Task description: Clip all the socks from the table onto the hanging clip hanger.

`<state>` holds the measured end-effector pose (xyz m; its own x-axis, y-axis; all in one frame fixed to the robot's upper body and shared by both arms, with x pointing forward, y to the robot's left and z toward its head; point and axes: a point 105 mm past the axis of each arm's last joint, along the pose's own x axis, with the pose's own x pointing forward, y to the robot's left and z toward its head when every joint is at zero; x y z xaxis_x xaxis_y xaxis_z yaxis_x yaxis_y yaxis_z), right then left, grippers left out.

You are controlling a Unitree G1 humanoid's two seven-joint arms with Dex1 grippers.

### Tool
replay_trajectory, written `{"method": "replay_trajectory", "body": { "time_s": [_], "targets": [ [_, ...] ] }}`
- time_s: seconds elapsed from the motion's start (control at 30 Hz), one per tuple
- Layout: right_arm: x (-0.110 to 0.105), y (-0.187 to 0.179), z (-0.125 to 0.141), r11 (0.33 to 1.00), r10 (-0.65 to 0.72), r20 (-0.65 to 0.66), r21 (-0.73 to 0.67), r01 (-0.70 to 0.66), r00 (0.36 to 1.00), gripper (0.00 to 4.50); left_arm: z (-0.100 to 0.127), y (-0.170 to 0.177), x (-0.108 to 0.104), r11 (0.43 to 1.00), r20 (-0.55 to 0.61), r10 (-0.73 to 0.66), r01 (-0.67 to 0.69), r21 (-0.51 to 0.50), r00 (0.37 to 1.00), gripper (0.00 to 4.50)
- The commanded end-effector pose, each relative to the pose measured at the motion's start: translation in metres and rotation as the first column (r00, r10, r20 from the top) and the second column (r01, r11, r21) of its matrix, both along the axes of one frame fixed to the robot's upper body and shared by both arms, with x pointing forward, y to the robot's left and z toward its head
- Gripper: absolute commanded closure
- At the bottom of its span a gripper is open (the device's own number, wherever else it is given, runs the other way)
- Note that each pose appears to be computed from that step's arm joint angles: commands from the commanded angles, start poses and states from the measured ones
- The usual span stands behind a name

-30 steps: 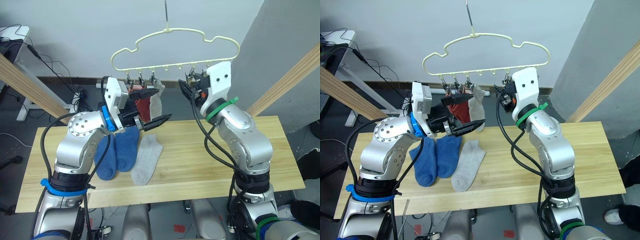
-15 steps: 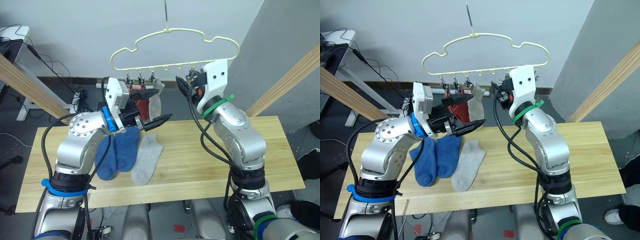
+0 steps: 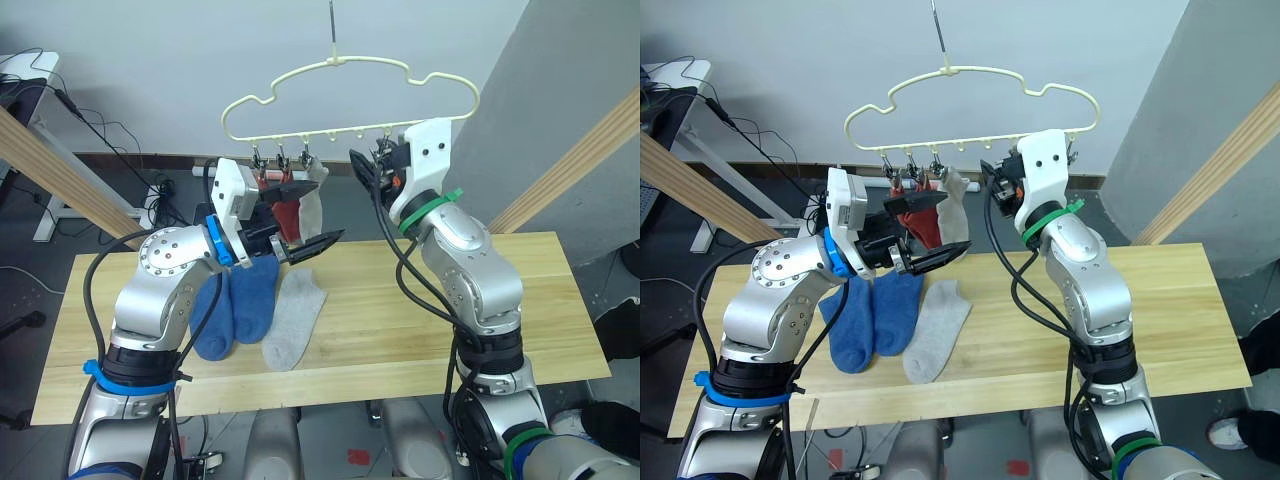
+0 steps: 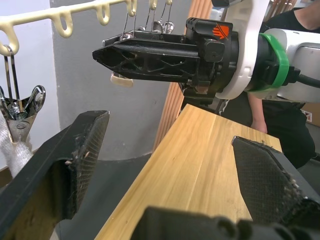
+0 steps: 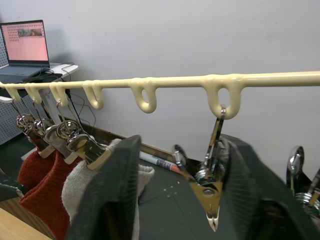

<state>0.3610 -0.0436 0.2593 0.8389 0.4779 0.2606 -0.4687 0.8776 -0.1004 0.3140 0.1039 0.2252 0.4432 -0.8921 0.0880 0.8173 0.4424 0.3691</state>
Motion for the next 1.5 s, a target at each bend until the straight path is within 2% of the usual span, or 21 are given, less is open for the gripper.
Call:
{"method": "replay_trajectory", "body": {
  "time_s": [0.03,0.17,0.37,0.47,0.5,0.57,0.63,0.77,0.87,1.03,1.07,1.2,1.33,1.47,1.5],
  "targets": [
    [-0.007,-0.001,0.020,0.999,0.005,0.075,0.035,-0.008,0.997,3.71,0.002,-0.007,-0.007,1.000,0.027,-0.015,0.015,-0.001,1.000,0.04],
    [-0.008,0.000,0.021,0.999,0.013,0.079,0.040,-0.016,0.997,4.48,-0.002,-0.006,-0.007,1.000,0.011,0.007,-0.007,-0.007,1.000,0.04],
    [-0.009,0.001,0.020,0.999,0.015,0.078,0.040,-0.018,0.997,4.49,-0.017,-0.007,-0.012,0.999,-0.034,0.038,-0.038,0.003,0.999,0.04],
    [-0.008,0.001,0.020,0.999,0.016,0.076,0.040,-0.019,0.997,4.49,-0.057,-0.002,-0.020,0.993,-0.135,0.098,-0.089,0.070,0.986,0.04],
    [-0.008,0.001,0.019,0.999,0.015,0.074,0.041,-0.018,0.997,4.50,-0.080,0.005,-0.020,0.981,-0.188,0.178,-0.160,0.108,0.966,0.02],
    [-0.008,0.001,0.019,0.999,0.016,0.072,0.041,-0.019,0.997,4.50,-0.106,0.012,-0.025,0.960,-0.214,0.261,-0.231,0.156,0.941,0.02],
    [-0.009,0.001,0.019,0.999,0.018,0.071,0.040,-0.020,0.997,4.50,-0.115,0.012,-0.029,0.952,-0.190,0.289,-0.261,0.158,0.938,0.02],
    [-0.009,0.001,0.017,0.999,0.020,0.062,0.036,-0.022,0.998,4.50,-0.139,0.023,-0.021,0.882,-0.186,0.465,-0.435,0.181,0.865,0.02],
    [-0.010,0.002,0.015,0.999,0.024,0.056,0.034,-0.026,0.998,4.50,-0.154,0.018,-0.022,0.875,-0.201,0.478,-0.441,0.202,0.855,0.02],
    [-0.010,0.004,0.014,0.999,0.032,0.051,0.031,-0.033,0.998,4.50,-0.187,0.019,-0.016,0.840,-0.311,0.541,-0.481,0.252,0.781,0.02],
    [-0.010,0.004,0.014,0.999,0.032,0.050,0.031,-0.034,0.998,4.50,-0.191,0.017,-0.016,0.844,-0.322,0.533,-0.467,0.261,0.782,0.02],
    [-0.010,0.006,0.013,0.999,0.037,0.046,0.029,-0.038,0.998,4.50,-0.203,0.027,-0.005,0.789,-0.329,0.613,-0.537,0.298,0.718,0.02],
    [-0.011,0.007,0.013,0.999,0.037,0.044,0.029,-0.039,0.998,4.50,-0.214,0.022,-0.011,0.801,-0.372,0.597,-0.500,0.328,0.711,0.02],
    [-0.011,0.007,0.013,0.999,0.037,0.044,0.029,-0.038,0.998,4.50,-0.214,0.023,-0.011,0.797,-0.375,0.602,-0.505,0.331,0.705,0.02],
    [-0.011,0.007,0.013,0.999,0.036,0.043,0.029,-0.038,0.998,4.50,-0.215,0.023,-0.011,0.796,-0.383,0.603,-0.505,0.333,0.700,0.21]
  ]
}}
